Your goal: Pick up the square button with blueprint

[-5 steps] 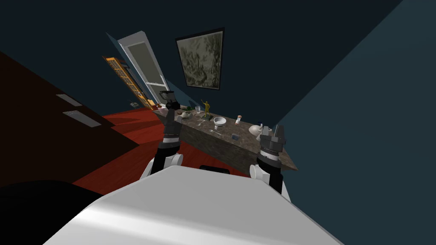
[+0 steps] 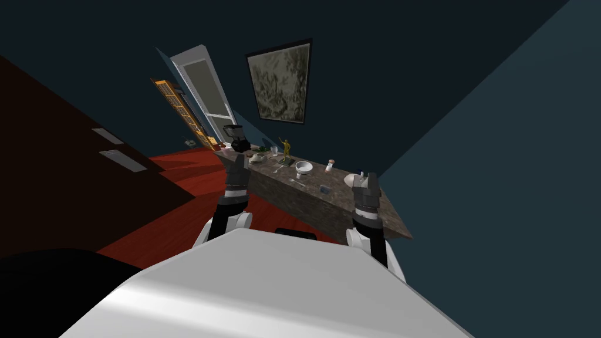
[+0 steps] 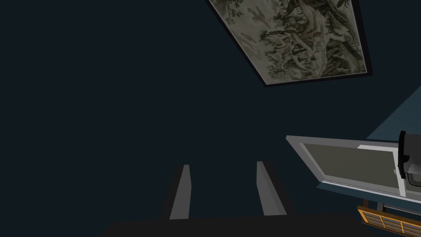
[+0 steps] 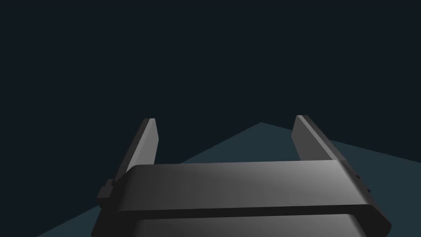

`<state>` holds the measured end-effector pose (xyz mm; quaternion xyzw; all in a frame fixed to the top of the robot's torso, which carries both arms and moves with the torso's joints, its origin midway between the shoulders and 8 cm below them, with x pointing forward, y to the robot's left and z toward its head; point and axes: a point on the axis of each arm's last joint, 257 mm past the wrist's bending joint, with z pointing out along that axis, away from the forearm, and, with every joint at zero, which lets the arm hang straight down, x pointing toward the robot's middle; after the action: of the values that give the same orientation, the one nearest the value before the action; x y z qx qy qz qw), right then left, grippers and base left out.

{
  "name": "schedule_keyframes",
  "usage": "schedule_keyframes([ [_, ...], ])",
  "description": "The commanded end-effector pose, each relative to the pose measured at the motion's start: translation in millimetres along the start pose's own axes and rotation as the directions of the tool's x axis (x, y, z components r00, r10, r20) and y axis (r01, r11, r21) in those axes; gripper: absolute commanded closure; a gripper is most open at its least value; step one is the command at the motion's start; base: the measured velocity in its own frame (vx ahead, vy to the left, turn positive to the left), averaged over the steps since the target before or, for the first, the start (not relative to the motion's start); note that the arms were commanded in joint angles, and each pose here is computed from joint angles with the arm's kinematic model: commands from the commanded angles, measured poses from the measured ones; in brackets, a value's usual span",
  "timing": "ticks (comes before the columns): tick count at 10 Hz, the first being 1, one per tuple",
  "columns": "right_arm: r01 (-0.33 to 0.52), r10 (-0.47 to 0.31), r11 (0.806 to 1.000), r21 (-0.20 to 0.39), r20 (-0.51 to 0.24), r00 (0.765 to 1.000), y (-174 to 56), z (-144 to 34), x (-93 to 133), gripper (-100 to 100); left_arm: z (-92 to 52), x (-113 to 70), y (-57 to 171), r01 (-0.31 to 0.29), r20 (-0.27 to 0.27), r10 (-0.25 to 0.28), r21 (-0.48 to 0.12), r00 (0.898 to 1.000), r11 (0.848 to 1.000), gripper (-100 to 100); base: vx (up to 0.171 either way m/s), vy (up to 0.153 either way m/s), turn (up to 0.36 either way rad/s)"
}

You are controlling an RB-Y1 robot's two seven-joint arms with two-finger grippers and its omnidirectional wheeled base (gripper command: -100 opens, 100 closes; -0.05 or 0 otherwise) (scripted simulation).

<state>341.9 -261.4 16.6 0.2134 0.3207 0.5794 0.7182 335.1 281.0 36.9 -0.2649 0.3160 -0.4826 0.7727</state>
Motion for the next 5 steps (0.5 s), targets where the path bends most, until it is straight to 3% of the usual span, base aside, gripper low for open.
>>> schedule_keyframes([
  [1, 0.014, -0.014, 1.000, 0.002, -0.038, 0.999, -4.9, -1.1, 5.2, -100, 0.0, 0.0, 0.0, 0.000, 0.000, 0.000, 0.000, 1.000, 1.000, 0, -0.002, -0.030, 0.027],
  [5, 0.079, -0.077, 0.997, 0.001, -0.195, 0.978, -26.3, -9.8, 30.4, -100, 0.0, 0.0, 0.0, 0.000, 0.000, 0.000, 0.000, 1.000, 1.000, 0, -0.003, -0.043, 0.062],
])
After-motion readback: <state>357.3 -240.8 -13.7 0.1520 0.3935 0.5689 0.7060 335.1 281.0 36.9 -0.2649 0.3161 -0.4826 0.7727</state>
